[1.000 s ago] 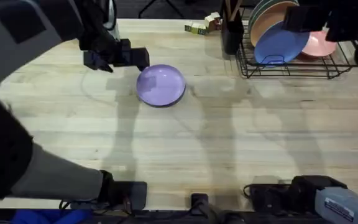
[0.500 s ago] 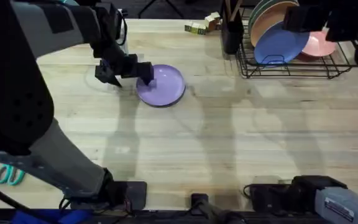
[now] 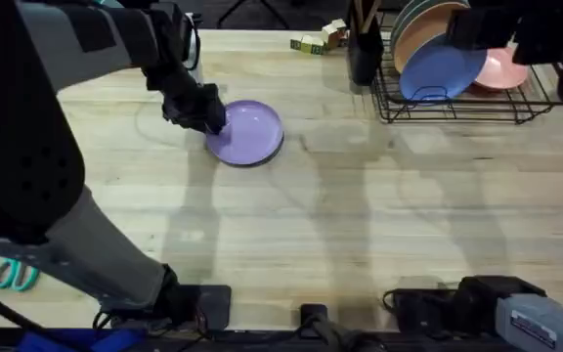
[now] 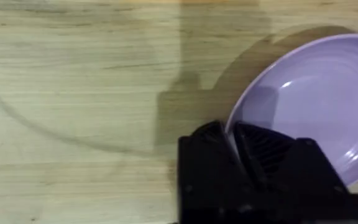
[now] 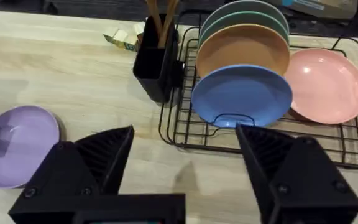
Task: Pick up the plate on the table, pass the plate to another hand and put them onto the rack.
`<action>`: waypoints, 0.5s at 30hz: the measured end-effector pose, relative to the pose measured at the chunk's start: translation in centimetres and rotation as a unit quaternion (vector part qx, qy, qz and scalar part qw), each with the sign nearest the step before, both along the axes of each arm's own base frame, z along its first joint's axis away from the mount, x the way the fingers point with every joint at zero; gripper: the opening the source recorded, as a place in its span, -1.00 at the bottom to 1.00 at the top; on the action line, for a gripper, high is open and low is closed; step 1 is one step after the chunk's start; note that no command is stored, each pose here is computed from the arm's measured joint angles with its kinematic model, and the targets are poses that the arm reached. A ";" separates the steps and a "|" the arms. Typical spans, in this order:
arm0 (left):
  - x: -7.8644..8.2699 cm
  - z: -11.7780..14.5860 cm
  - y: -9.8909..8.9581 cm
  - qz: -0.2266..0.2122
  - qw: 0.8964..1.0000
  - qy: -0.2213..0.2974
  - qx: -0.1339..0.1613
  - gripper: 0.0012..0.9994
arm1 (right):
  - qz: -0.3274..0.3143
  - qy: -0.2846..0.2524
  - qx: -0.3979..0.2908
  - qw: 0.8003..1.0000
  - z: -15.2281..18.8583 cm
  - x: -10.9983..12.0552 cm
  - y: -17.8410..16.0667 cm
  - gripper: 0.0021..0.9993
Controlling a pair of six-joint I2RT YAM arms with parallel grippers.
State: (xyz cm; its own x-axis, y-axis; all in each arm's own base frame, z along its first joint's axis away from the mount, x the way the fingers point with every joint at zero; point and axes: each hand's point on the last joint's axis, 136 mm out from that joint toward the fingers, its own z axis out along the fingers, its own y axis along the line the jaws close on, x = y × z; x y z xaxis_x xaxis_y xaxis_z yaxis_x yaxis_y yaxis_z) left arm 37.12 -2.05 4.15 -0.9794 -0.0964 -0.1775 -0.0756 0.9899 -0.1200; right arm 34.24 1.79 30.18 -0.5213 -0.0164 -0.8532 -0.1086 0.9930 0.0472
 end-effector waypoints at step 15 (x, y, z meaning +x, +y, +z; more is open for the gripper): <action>0.8 2.1 -0.4 -0.001 1.000 -0.004 -0.013 -0.92 | 0.026 -0.003 0.016 1.000 0.2 0.0 1.0 0.99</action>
State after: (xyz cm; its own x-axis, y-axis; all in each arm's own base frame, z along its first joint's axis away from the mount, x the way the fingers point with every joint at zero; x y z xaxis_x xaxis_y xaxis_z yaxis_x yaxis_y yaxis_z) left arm 37.94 -2.43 6.24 -0.9780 -0.0985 -0.1836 -0.0720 0.9867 -0.1456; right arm 34.19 2.83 30.39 -0.5147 -0.0163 -0.8572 -0.1608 0.9839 0.0778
